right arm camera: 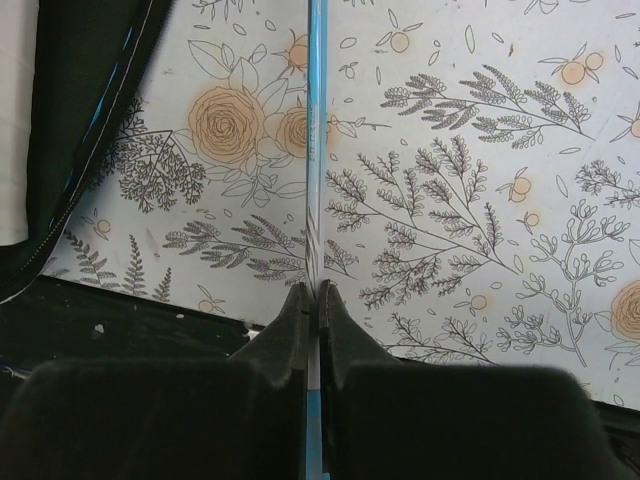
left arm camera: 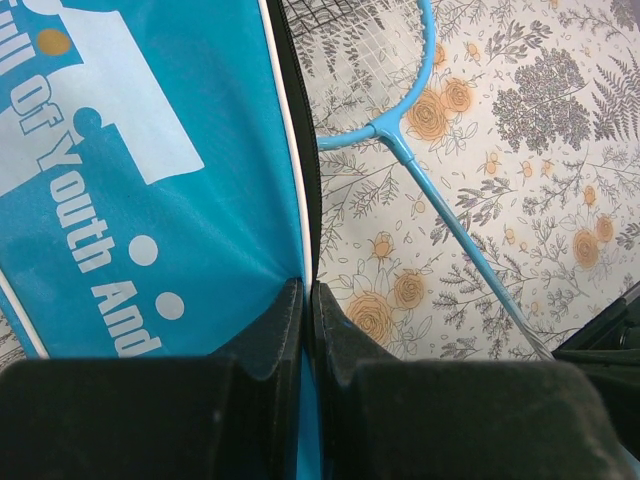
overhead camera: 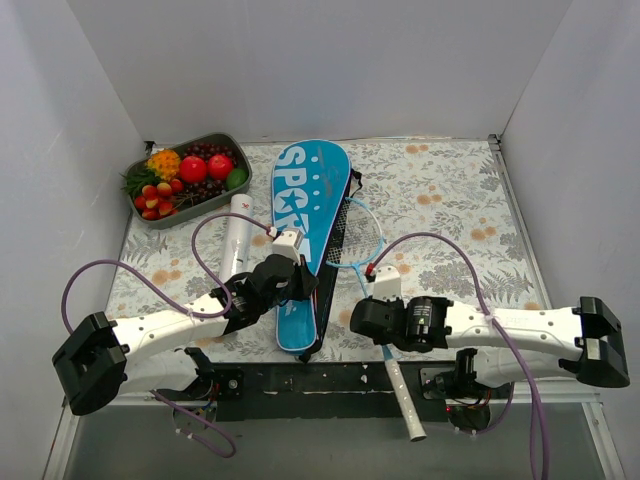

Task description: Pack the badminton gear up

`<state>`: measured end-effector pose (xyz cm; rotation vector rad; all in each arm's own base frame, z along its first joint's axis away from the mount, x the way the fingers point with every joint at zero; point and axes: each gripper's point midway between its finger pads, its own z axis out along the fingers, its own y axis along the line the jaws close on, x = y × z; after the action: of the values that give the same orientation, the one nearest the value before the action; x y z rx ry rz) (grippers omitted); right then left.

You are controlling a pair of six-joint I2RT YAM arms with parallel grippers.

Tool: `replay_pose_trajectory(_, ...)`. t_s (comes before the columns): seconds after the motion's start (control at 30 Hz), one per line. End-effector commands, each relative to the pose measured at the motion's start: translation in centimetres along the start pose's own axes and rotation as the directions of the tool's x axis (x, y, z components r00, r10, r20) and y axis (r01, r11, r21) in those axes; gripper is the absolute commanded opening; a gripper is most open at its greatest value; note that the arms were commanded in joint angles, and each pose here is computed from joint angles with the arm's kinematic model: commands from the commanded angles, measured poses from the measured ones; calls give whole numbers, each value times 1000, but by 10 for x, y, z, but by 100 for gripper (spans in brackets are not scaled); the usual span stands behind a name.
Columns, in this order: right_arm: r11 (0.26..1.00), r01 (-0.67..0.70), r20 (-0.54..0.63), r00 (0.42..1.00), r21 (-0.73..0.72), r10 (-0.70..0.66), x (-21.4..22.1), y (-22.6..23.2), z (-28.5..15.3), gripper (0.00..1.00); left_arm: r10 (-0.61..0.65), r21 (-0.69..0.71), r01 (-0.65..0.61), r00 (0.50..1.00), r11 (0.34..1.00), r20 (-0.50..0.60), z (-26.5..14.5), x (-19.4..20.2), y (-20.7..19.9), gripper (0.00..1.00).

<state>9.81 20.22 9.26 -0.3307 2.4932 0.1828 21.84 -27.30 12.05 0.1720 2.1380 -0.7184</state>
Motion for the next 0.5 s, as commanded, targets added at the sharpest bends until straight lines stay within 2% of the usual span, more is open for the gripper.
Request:
replay_pose_trajectory(0.0,999,-40,92,995,10,39,-28,14,-4,1,-16,75,12,998,997,52,-8,-24,-21,0)
replay_pose_trajectory(0.47,999,-46,233,972,27,39,-77,32,0,1,-40,132,38,999,990,8,-14,-8,-25,0)
